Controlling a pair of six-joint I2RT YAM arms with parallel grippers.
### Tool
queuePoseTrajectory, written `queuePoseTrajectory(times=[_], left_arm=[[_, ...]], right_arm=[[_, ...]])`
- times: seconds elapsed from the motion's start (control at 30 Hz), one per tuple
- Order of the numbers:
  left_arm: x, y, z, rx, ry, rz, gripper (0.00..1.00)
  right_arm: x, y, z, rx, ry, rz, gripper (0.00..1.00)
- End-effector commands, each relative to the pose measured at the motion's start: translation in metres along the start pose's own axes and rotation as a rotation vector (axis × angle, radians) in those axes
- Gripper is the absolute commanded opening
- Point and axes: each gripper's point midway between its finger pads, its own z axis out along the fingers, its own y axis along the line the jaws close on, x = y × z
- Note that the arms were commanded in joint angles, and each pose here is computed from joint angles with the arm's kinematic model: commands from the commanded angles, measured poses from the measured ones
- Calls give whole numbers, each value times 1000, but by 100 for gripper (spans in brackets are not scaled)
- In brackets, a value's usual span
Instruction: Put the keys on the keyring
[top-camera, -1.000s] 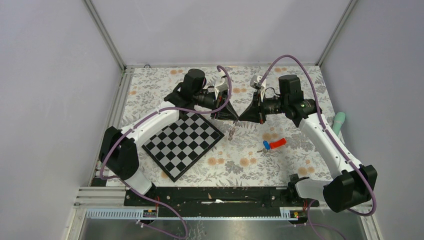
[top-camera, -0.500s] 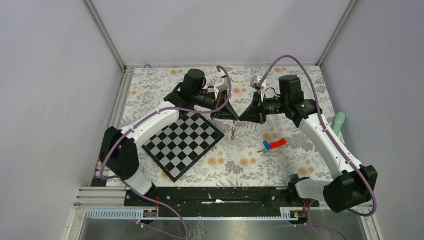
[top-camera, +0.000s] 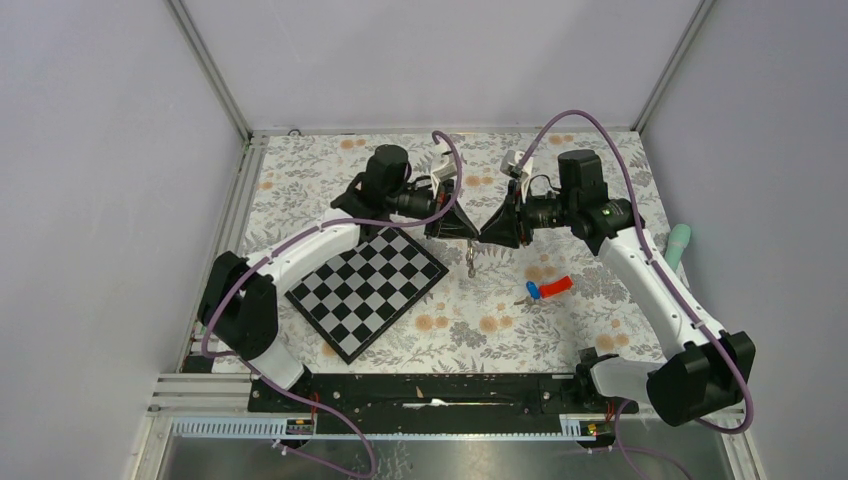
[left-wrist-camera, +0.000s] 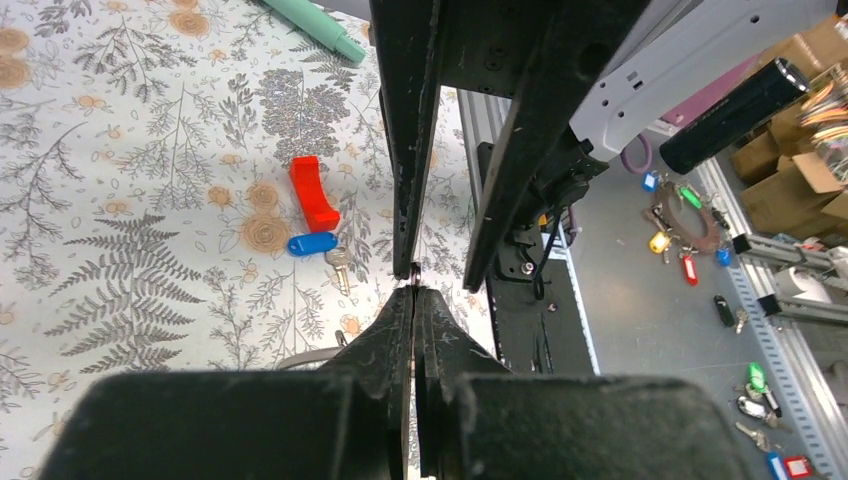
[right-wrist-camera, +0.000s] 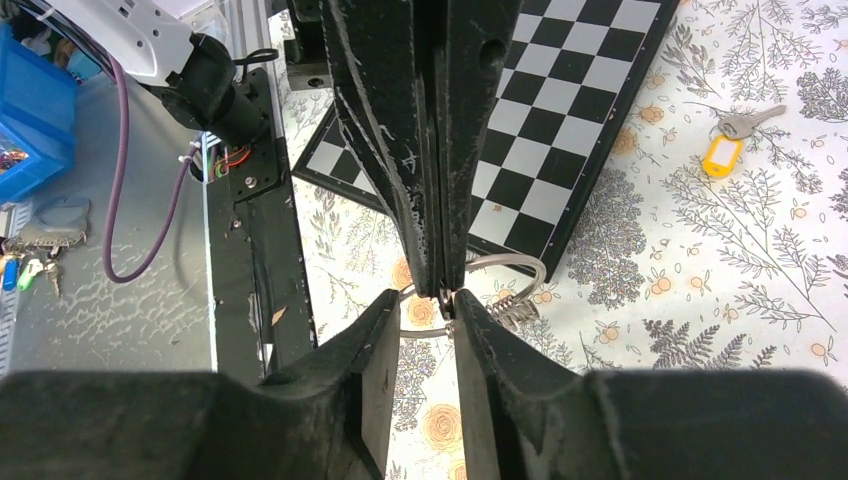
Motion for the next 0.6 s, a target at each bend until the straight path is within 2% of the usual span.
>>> queuePoseTrajectory(times=[0.0, 0.07, 0.13, 0.23, 0.57], left_arm=[[-32, -12, -8, -10, -97, 68, 0], [-33, -13, -12, -8, -119, 40, 0], [-39, -14, -18, -4, -164, 9, 0], [-47, -18, -25, 9, -223, 1, 0], [-49, -29, -30, 25, -278, -30, 0]], right_arm=[[-9, 8, -6, 5, -29, -31, 36], [-12, 6, -9, 12, -40, -24, 44], [-16, 4, -14, 23, -57, -23, 47], [-21, 2, -18, 26, -76, -17, 48], [-32, 9, -11, -83, -129, 35, 47]])
